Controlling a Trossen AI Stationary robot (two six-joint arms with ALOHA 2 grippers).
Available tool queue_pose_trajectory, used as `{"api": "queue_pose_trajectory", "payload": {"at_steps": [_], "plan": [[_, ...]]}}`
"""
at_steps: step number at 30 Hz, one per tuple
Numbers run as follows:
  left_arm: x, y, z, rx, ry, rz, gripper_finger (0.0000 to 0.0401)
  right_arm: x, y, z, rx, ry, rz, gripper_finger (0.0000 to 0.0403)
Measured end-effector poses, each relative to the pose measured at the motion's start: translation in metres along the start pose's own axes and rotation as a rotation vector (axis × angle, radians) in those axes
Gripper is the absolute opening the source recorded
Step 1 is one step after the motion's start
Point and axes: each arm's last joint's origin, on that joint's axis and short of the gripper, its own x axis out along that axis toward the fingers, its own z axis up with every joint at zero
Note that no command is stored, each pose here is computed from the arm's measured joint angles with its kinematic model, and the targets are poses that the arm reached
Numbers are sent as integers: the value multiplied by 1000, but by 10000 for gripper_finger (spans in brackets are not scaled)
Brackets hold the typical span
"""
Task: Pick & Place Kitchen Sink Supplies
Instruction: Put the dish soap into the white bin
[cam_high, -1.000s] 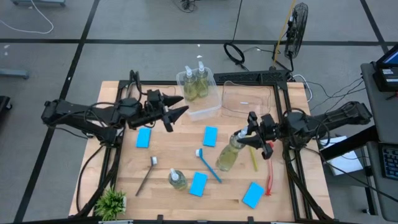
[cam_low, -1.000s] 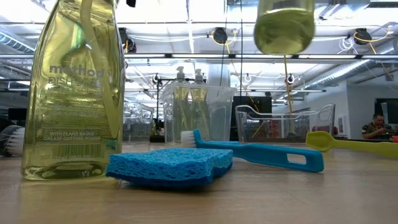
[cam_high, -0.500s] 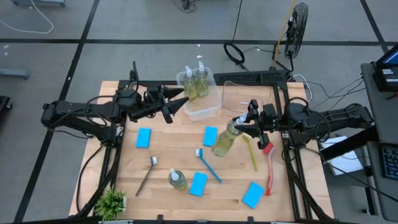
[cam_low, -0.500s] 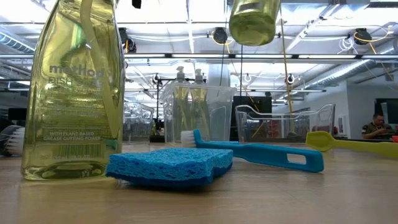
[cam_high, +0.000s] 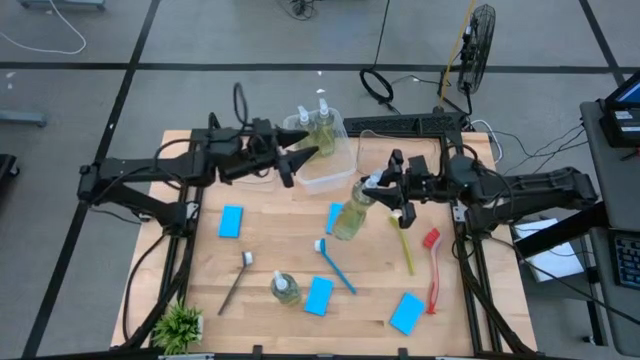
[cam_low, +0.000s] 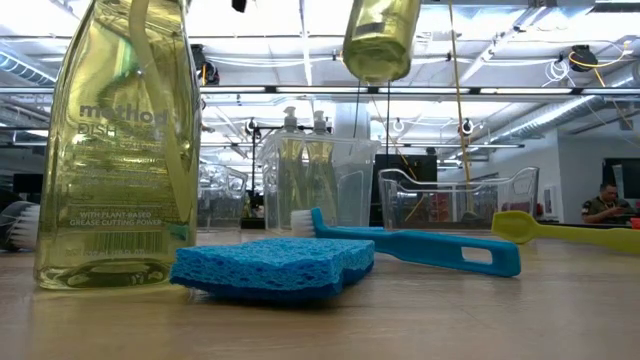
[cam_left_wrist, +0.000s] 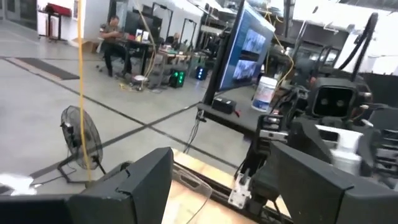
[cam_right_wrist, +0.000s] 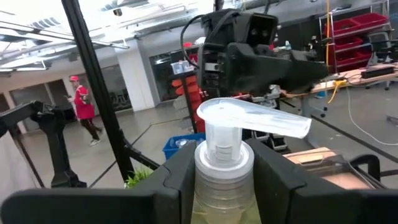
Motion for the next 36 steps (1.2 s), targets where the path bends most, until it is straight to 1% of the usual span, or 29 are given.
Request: {"api": "queue_pose_trajectory", "payload": {"at_steps": [8, 12, 17, 25, 36], "plan": [[30, 5, -2, 23, 79, -28, 269, 14, -3, 10, -7, 64, -19, 110], [43, 8, -6, 30, 133, -38, 269, 19, -3, 14, -19, 67, -19, 110], [55, 11, -13, 30, 162, -63, 269, 21, -2, 15, -29, 65, -15, 110], [61, 14, -22, 33, 203, -66, 269, 21, -2, 15, -29, 65, -18, 110], [67, 15, -27, 42, 198, -68, 269, 23, -6, 14, -6, 68, -38, 110]]}}
